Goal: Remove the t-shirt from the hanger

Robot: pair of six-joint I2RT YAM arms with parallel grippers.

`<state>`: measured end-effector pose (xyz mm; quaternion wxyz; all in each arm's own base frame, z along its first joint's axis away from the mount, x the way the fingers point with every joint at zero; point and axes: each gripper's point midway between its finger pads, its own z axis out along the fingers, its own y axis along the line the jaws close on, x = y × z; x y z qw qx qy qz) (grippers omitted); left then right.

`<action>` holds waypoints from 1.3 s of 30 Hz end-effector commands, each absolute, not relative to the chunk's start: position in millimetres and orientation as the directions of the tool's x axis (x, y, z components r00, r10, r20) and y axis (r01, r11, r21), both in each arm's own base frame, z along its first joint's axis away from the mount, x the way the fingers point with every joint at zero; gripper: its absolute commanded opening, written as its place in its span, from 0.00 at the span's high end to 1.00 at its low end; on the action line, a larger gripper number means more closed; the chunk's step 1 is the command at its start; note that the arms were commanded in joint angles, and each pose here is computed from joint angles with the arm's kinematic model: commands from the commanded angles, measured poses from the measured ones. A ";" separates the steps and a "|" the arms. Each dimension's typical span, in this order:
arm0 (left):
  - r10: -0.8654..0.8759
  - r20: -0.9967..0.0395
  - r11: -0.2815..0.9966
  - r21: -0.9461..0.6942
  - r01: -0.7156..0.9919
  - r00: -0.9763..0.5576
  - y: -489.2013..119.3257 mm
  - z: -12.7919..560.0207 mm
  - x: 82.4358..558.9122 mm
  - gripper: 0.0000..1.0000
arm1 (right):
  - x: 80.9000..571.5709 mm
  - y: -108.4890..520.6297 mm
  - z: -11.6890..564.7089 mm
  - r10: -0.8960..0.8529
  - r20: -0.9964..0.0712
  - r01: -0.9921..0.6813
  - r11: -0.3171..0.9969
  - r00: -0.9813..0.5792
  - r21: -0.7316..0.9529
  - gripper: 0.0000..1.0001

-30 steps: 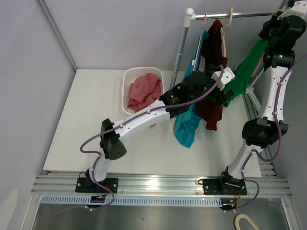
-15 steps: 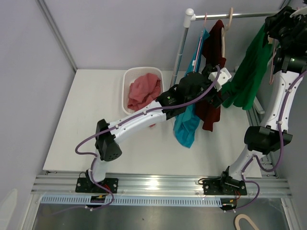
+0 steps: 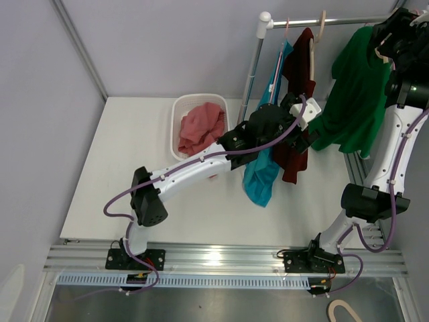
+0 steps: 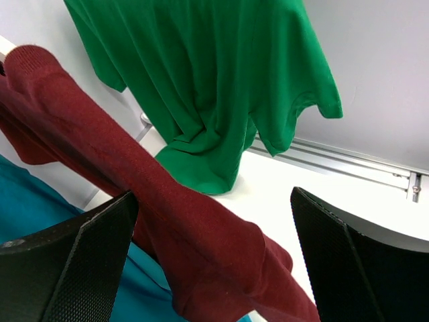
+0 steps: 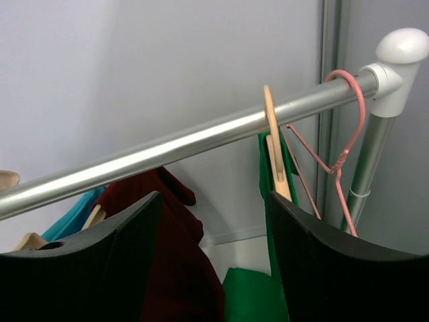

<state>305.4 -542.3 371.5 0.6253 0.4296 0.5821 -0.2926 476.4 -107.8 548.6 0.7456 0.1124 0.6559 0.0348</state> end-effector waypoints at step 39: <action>0.063 -0.979 0.472 0.200 0.859 0.193 -534.5 387.0 300.6 0.00 | 521.4 -145.9 538.1 0.291 -0.945 -0.072 0.956 0.151 0.283 0.62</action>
